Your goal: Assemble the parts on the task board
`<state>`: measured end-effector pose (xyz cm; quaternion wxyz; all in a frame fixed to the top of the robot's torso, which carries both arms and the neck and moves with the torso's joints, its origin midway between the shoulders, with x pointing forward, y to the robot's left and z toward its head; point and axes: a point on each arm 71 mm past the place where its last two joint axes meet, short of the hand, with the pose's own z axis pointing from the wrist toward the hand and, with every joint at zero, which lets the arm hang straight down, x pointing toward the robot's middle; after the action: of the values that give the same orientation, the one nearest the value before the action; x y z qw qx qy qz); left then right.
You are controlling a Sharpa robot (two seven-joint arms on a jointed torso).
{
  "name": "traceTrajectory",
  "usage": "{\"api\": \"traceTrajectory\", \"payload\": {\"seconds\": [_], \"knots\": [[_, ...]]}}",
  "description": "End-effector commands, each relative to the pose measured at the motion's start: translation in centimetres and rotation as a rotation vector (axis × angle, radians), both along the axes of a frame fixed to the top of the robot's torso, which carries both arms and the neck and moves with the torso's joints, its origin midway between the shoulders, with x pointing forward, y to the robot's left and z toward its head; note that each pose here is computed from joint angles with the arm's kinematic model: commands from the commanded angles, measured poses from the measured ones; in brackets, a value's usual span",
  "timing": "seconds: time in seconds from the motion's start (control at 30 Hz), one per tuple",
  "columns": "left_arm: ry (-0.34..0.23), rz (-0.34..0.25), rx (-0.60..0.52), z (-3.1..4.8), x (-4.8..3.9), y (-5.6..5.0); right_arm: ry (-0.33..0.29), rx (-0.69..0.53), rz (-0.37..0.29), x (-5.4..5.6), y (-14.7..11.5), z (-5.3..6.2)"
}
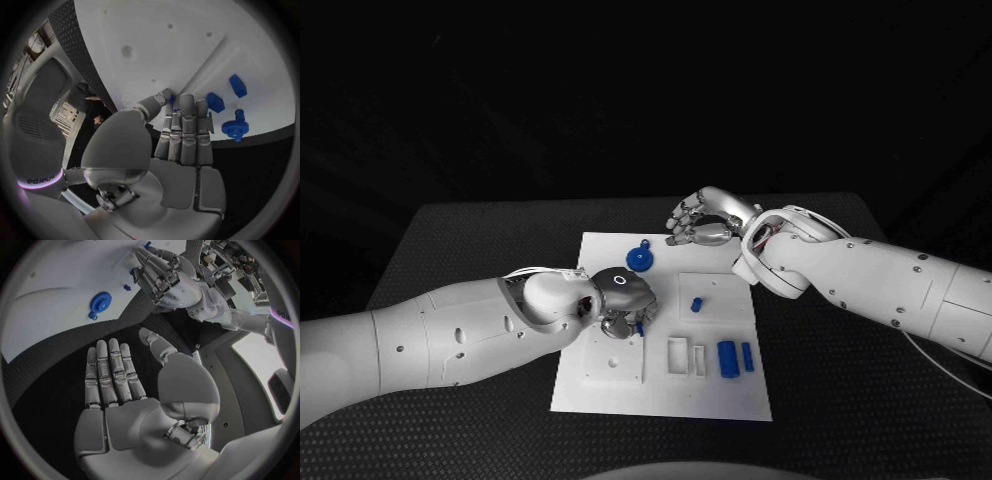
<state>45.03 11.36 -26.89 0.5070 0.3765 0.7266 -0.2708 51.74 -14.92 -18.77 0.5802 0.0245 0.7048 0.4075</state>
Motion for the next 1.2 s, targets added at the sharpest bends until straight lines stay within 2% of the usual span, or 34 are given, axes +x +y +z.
{"api": "traceTrajectory", "payload": {"seconds": [0.03, 0.53, 0.93, 1.2], "knots": [[0.033, 0.023, 0.063, -1.12, -0.13, 0.6, 0.006, -0.002, 0.015, -0.1, 0.1, 0.0], [-0.033, 0.033, -0.048, -0.31, 0.00, 0.4, 0.002, -0.001, 0.011, 0.0, -0.1, 0.0], [-0.031, 0.054, -0.131, 0.16, -0.24, 0.7, 0.007, 0.007, -0.003, 0.2, -0.5, -0.1], [-0.010, 0.076, -0.179, 0.72, -0.59, 1.0, 0.044, 0.045, -0.029, 0.3, -1.2, -0.2]]}}
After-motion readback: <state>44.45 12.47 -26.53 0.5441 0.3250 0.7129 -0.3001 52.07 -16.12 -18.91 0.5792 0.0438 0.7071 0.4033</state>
